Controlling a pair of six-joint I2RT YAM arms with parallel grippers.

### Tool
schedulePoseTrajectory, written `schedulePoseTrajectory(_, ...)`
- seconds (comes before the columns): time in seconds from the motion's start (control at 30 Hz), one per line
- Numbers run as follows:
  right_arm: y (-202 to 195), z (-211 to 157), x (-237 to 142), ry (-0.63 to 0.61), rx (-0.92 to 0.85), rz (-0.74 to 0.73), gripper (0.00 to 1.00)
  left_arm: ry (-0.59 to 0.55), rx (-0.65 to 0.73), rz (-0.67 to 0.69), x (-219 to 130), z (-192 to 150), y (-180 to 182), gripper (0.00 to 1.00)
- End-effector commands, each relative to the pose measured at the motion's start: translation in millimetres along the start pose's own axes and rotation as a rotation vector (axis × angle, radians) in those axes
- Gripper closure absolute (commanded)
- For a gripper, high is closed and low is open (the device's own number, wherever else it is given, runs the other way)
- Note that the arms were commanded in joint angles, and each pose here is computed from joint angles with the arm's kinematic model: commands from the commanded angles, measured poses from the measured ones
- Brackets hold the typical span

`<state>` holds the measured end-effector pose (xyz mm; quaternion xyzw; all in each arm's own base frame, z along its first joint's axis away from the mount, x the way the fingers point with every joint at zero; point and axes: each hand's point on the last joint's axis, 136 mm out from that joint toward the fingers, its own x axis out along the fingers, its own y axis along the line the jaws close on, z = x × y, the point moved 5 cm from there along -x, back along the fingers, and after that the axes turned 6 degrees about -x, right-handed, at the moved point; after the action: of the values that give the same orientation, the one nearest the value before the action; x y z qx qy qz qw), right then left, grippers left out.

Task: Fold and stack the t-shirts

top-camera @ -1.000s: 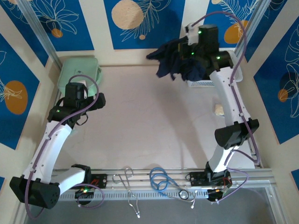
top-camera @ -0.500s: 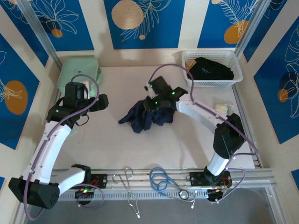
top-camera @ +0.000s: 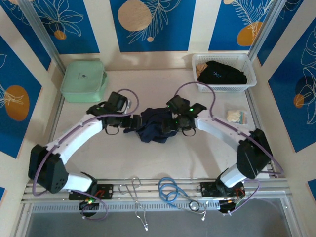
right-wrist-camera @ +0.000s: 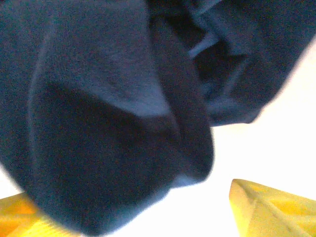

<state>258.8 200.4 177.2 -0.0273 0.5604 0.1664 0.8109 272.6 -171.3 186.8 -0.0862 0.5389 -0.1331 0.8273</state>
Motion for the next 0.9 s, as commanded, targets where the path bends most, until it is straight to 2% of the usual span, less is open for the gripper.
schedulePoseTrajectory(0.0,-24,-3,-34,-0.023,0.110,0.018,0.25,-0.013,0.033,-0.088,13,-6,-24,0.09)
schedulePoseTrajectory(0.07,-36,-2,-46,-0.047,0.165,0.057,0.25,-0.038,0.117,-0.077,18,-10,-32,0.14)
schedulePoseTrajectory(0.2,-62,-2,-66,-0.099,0.265,0.100,0.25,-0.084,0.248,0.040,23,-11,-30,0.17)
schedulePoseTrajectory(0.47,-86,-9,-83,-0.130,0.329,0.083,0.28,-0.057,0.316,0.122,46,-7,-24,0.22)
schedulePoseTrajectory(0.6,-87,-8,-84,-0.136,0.342,0.106,0.29,-0.077,0.331,0.183,61,1,-20,0.28)
schedulePoseTrajectory(0.7,-87,-3,-78,-0.128,0.343,0.122,0.30,-0.101,0.344,0.226,66,12,-20,0.43)
schedulePoseTrajectory(0.87,-83,15,-57,-0.102,0.374,0.166,0.32,-0.144,0.363,0.237,60,23,-25,0.81)
